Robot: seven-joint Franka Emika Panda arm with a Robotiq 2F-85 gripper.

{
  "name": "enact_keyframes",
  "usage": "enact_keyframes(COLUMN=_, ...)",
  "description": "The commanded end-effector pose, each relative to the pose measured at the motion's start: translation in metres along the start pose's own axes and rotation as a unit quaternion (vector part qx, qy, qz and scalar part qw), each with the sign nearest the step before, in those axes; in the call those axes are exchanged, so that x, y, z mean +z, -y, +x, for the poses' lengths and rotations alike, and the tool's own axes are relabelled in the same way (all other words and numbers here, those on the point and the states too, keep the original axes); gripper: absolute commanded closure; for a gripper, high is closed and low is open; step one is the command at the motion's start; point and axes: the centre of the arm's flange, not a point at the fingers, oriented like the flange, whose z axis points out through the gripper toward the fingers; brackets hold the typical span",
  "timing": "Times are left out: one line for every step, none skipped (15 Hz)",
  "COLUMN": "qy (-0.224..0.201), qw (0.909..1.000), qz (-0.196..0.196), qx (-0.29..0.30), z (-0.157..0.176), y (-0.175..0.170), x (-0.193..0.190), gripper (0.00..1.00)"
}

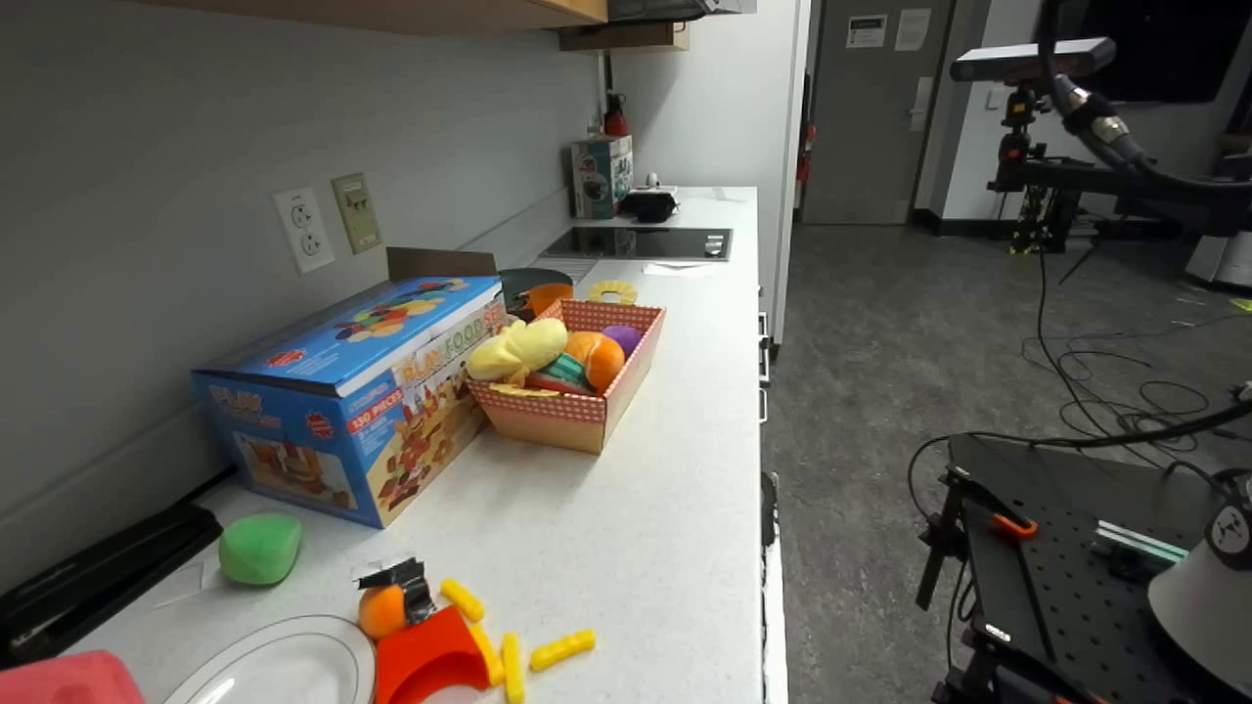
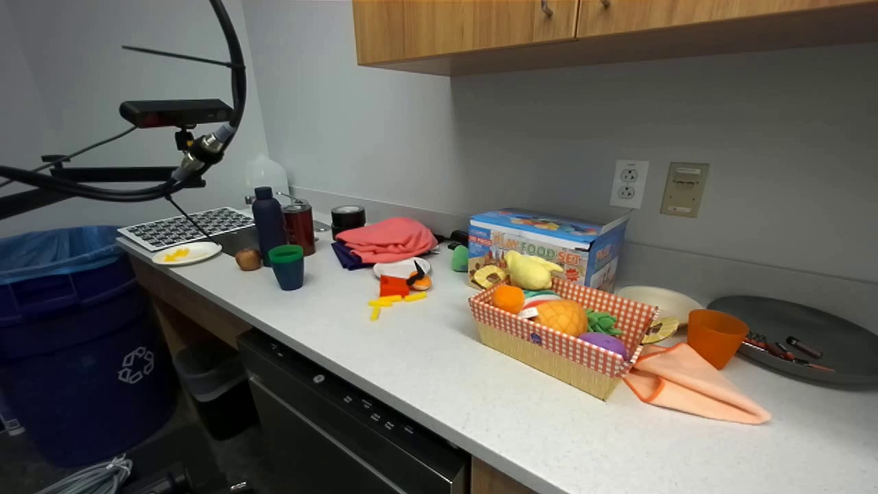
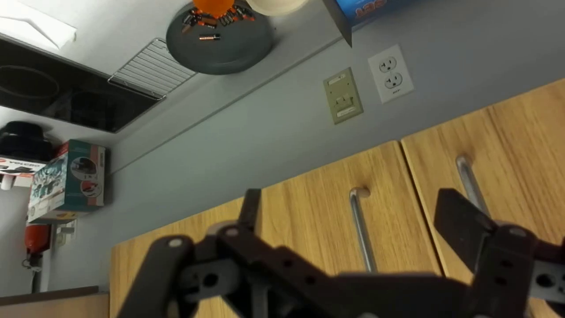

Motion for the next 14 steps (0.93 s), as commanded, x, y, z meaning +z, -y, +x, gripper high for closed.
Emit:
enact_keyframes(qy=-0.034, qw=0.9993, qz=-0.009, qx=0.013, z=0.038, y=0.018, x=0.021, gripper=0.00)
enact_keyframes(qy=-0.042, qw=0.9989, qz=-0.015, qx=0.016, z=0.043, y=0.019, x=0.027, gripper=0.00)
enact_keyframes(qy=-0.048, qw=0.9985, qz=-0.022, qx=0.016, z=0.046, y=0.020, x=0.032, gripper=0.00)
enact_keyframes(qy=-0.053, qw=0.9980, qz=-0.028, qx=0.017, z=0.049, y=0.019, x=0.038, gripper=0.00)
enact_keyframes(qy=-0.057, qw=0.9976, qz=-0.035, qx=0.017, z=0.051, y=0.019, x=0.043, gripper=0.00)
enact_keyframes(qy=-0.060, qw=0.9972, qz=-0.041, qx=0.017, z=0.052, y=0.018, x=0.049, gripper=0.00)
enact_keyframes(qy=-0.062, qw=0.9968, qz=-0.047, qx=0.016, z=0.053, y=0.017, x=0.055, gripper=0.00)
enact_keyframes(qy=-0.063, qw=0.9965, qz=-0.053, qx=0.014, z=0.054, y=0.017, x=0.061, gripper=0.00)
enact_keyframes(qy=-0.063, qw=0.9963, qz=-0.057, qx=0.013, z=0.054, y=0.016, x=0.066, gripper=0.00)
enact_keyframes(qy=-0.062, qw=0.9963, qz=-0.059, qx=0.012, z=0.055, y=0.016, x=0.069, gripper=0.00)
enact_keyframes(qy=-0.060, qw=0.9963, qz=-0.060, qx=0.012, z=0.055, y=0.015, x=0.071, gripper=0.00)
enact_keyframes(qy=-0.059, qw=0.9962, qz=-0.063, qx=0.014, z=0.055, y=0.016, x=0.073, gripper=0.00)
enact_keyframes(qy=-0.057, qw=0.9960, qz=-0.066, qx=0.016, z=0.055, y=0.016, x=0.074, gripper=0.00)
enact_keyframes(qy=-0.055, qw=0.9956, qz=-0.073, qx=0.019, z=0.052, y=0.013, x=0.073, gripper=0.00)
